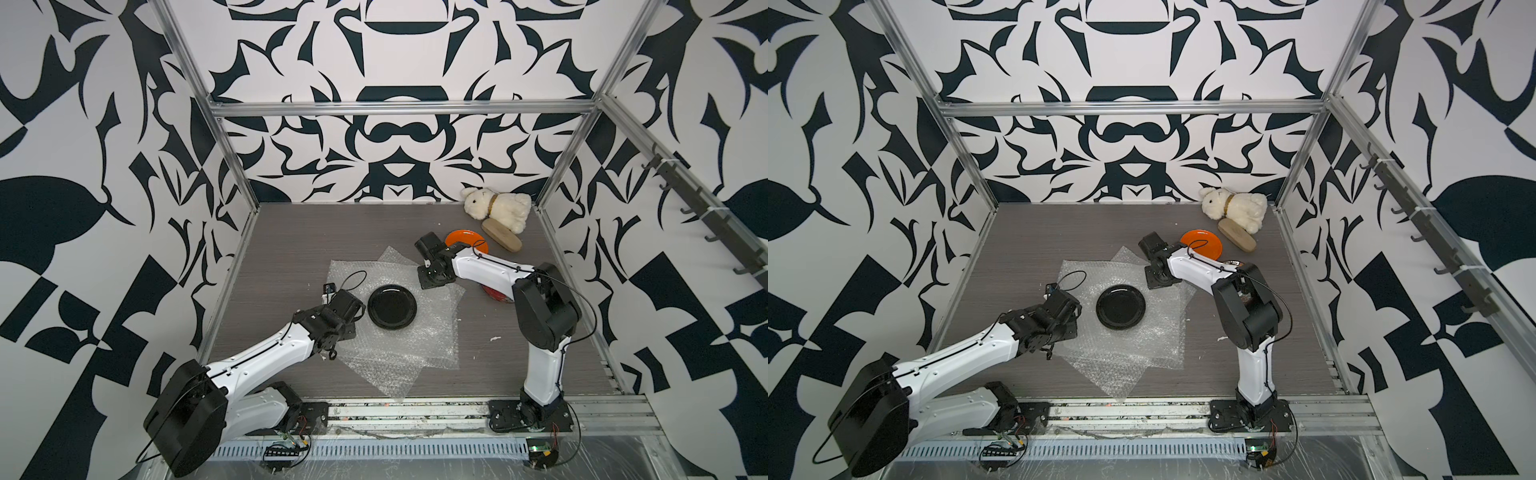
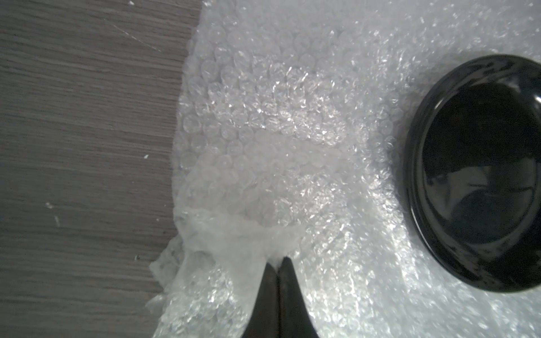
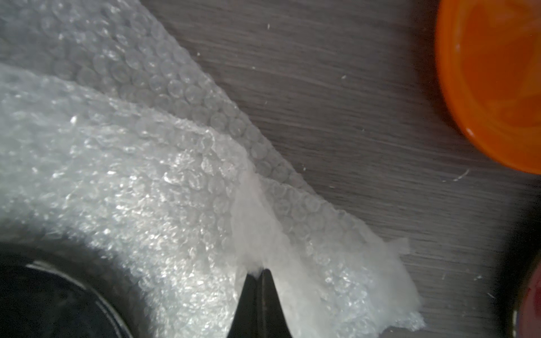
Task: Unpack dinner plates from bubble wrap
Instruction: Unwrap the bubble wrap.
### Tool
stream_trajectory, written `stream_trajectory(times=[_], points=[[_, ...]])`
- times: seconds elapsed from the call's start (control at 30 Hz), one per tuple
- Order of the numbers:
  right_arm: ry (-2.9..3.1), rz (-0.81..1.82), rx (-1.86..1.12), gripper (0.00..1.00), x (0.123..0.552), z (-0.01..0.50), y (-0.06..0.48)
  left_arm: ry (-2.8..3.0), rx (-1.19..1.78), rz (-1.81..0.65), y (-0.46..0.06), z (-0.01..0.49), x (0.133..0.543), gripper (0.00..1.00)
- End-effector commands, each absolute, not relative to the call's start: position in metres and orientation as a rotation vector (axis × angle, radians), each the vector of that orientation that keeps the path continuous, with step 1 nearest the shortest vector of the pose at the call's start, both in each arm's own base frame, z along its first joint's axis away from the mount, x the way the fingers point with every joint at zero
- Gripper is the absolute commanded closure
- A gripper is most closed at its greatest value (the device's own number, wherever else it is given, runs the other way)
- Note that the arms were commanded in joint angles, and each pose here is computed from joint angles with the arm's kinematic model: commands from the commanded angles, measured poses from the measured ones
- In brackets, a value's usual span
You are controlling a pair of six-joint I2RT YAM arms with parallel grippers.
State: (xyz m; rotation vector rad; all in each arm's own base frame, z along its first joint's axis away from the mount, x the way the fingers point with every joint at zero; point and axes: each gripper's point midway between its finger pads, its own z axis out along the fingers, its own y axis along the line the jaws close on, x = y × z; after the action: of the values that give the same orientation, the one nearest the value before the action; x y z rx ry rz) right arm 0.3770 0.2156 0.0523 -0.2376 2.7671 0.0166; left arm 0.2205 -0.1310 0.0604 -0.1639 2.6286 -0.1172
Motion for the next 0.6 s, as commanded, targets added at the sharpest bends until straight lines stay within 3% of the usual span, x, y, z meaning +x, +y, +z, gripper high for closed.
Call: stream_trajectory(times=[0.0,0.3,0.57], points=[[2.733,-0.091,-0.188,0.9,0.388,0.067,0.2,2.642,-0.177,-0.079,-0.122,0.058,0.215,1.0],[2.69,-0.205,-0.119,0.71,0.396,0.081,0.178,2.643,-0.175,-0.075,-0.121,0.057,0.215,1.0],[2.596,-0.292,-0.035,0.66,0.402,0.11,0.157,2.642,-0.175,-0.073,-0.121,0.058,0.215,1.0]])
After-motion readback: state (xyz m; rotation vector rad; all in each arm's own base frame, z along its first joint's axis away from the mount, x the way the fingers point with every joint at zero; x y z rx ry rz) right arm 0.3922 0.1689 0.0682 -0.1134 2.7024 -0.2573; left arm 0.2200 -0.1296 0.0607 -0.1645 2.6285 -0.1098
